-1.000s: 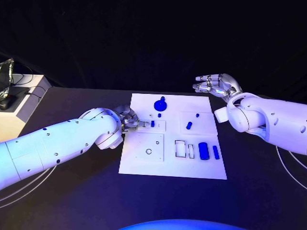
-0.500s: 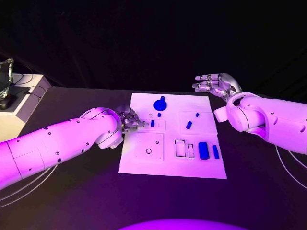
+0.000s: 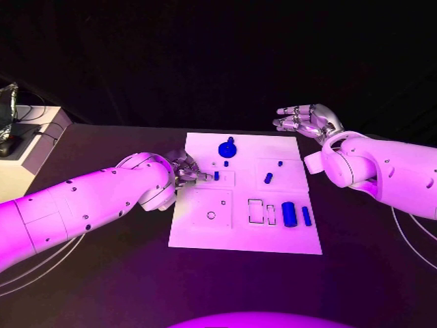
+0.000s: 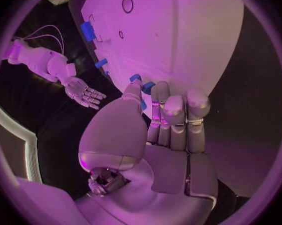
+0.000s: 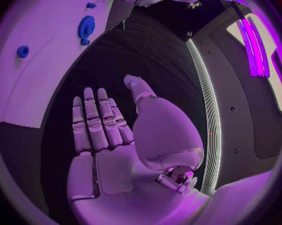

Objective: Assemble the parts on the task board

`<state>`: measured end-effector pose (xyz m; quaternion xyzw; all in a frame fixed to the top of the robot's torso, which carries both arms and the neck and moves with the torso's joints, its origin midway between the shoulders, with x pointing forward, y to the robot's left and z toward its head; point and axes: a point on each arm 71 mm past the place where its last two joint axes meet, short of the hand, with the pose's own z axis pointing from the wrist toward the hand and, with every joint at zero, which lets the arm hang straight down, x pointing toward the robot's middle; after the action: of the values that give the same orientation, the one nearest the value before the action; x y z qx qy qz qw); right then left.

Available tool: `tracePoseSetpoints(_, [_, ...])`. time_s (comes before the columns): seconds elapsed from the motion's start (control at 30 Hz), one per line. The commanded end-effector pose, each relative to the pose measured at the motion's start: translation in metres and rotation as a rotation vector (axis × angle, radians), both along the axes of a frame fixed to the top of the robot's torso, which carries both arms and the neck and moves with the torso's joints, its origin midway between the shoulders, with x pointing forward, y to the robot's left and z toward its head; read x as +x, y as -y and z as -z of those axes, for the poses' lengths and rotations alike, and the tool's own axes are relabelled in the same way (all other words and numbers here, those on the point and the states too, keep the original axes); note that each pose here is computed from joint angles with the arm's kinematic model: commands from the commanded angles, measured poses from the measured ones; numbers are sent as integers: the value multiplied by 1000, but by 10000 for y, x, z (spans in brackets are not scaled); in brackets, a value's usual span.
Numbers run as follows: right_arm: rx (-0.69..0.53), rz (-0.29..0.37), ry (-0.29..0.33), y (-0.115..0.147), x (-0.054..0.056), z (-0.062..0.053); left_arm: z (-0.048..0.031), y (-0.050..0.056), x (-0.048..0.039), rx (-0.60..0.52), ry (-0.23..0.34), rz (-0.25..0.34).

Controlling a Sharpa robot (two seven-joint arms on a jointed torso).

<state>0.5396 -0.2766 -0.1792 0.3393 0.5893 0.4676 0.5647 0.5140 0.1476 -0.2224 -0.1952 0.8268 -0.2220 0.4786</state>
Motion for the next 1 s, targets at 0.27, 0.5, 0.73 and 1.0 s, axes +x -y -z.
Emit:
tracePoseSetpoints(0.27, [-3, -17, 7, -16, -5, -4, 63, 11, -16, 16, -41, 6])
tracePoseSetpoints(0.5, [-3, -17, 6, -15, -6, -4, 72, 13, -19, 25, -54, 13])
tracePoseSetpoints(0.73, [-3, -18, 6, -13, -7, -4, 76, 16, -28, 29, -64, 25])
tracePoseSetpoints(1.0, [-2, -19, 5, -16, -8, -4, 61, 33, -37, 19, -59, 35])
